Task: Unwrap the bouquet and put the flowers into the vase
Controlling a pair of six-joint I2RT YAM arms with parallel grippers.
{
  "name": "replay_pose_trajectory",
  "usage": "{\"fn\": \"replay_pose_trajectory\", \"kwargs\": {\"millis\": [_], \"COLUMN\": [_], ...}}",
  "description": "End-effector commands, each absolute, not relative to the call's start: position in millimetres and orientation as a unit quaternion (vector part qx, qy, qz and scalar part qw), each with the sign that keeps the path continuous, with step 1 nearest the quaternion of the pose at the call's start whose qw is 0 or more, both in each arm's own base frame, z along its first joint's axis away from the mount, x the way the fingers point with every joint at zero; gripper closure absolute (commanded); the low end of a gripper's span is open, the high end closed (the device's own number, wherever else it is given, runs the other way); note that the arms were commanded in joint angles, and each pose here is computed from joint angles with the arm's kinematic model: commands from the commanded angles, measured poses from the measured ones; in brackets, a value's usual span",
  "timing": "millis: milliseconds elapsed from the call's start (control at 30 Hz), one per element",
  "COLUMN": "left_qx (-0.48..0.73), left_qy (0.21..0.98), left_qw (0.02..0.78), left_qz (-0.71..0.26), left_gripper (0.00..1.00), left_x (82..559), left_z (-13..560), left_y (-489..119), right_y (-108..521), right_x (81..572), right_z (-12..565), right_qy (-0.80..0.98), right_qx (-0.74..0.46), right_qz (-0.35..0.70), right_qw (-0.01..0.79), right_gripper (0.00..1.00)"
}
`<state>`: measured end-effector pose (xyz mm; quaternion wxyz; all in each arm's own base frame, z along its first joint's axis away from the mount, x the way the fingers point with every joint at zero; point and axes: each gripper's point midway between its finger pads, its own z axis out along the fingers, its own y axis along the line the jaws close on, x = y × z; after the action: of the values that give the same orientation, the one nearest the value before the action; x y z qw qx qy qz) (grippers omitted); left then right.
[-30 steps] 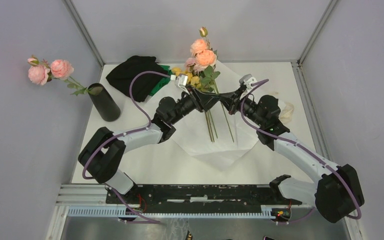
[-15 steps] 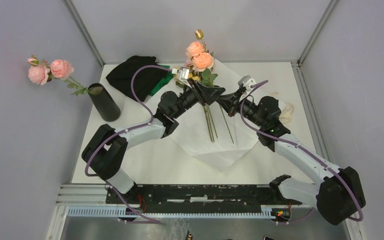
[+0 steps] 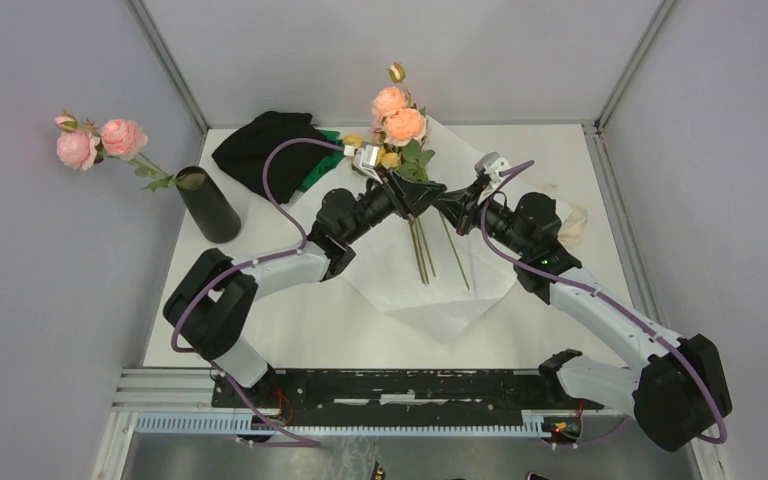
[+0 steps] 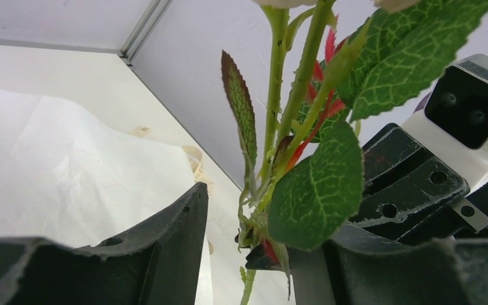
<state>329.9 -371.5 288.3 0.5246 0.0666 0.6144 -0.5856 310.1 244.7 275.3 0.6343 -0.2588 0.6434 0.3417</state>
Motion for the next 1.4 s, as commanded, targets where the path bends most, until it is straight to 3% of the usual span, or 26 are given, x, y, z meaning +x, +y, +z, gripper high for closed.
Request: {"fn": "replay_pose_trajectory", "kwargs": {"millis": [0, 100, 167, 233, 300, 633, 667, 733, 800, 867, 1167, 1367], "left_qx": [0.067, 0.068, 0.067, 0.065, 0.061, 0.066, 0.068, 0.071, 0.072, 0.073, 0.040, 0.013], "left_qy": [0.593, 0.595, 0.596, 0.599, 0.607, 0.641, 0.645, 0.652, 0.660, 0.669, 0.687, 0.675], "left_qw": [0.541, 0.542, 0.542, 0.542, 0.543, 0.557, 0.564, 0.573, 0.582, 0.590, 0.676, 0.731], "left_qz": [-0.592, -0.589, -0.588, -0.585, -0.578, -0.523, -0.511, -0.492, -0.469, -0.445, -0.263, -0.102], "left_gripper": [0.49, 0.58, 0.69, 0.92, 0.98, 0.98, 0.98, 0.98, 0.98, 0.98, 0.98, 0.98], "left_x": [320.5, 319.2, 318.4, 319.1, 322.4, 335.6, 338.0, 341.4, 346.4, 350.6, 370.0, 377.9], "left_z": [308.5, 306.7, 305.2, 303.5, 300.0, 301.4, 302.5, 303.9, 303.1, 302.4, 331.6, 376.3], "left_y": [-362.4, -360.6, -359.3, -358.5, -358.4, -354.0, -351.7, -347.7, -343.4, -338.7, -267.4, -205.1], "right_y": [243.0, 243.3, 243.8, 244.5, 245.5, 241.4, 241.7, 241.0, 236.0, 227.7, 185.2, 187.6], "right_x": [311.8, 313.4, 314.5, 314.8, 314.0, 316.8, 316.6, 316.6, 317.0, 313.7, 298.2, 300.3], "right_z": [301.5, 302.9, 302.4, 302.5, 302.5, 299.1, 300.3, 302.3, 305.0, 311.0, 324.6, 303.8], "right_qy": [0.614, 0.614, 0.616, 0.615, 0.615, 0.618, 0.617, 0.616, 0.616, 0.609, 0.593, 0.613], "right_qx": [-0.260, -0.259, -0.260, -0.260, -0.261, -0.259, -0.259, -0.255, -0.239, -0.224, -0.155, -0.161], "right_qz": [0.335, 0.333, 0.332, 0.334, 0.337, 0.323, 0.324, 0.325, 0.321, 0.314, 0.267, 0.265], "right_qw": [0.666, 0.666, 0.666, 0.665, 0.664, 0.668, 0.669, 0.671, 0.678, 0.693, 0.744, 0.727], "right_gripper": [1.00, 1.00, 1.00, 1.00, 1.00, 0.99, 0.91, 0.62, 0.39, 0.25, 0.20, 0.21]}}
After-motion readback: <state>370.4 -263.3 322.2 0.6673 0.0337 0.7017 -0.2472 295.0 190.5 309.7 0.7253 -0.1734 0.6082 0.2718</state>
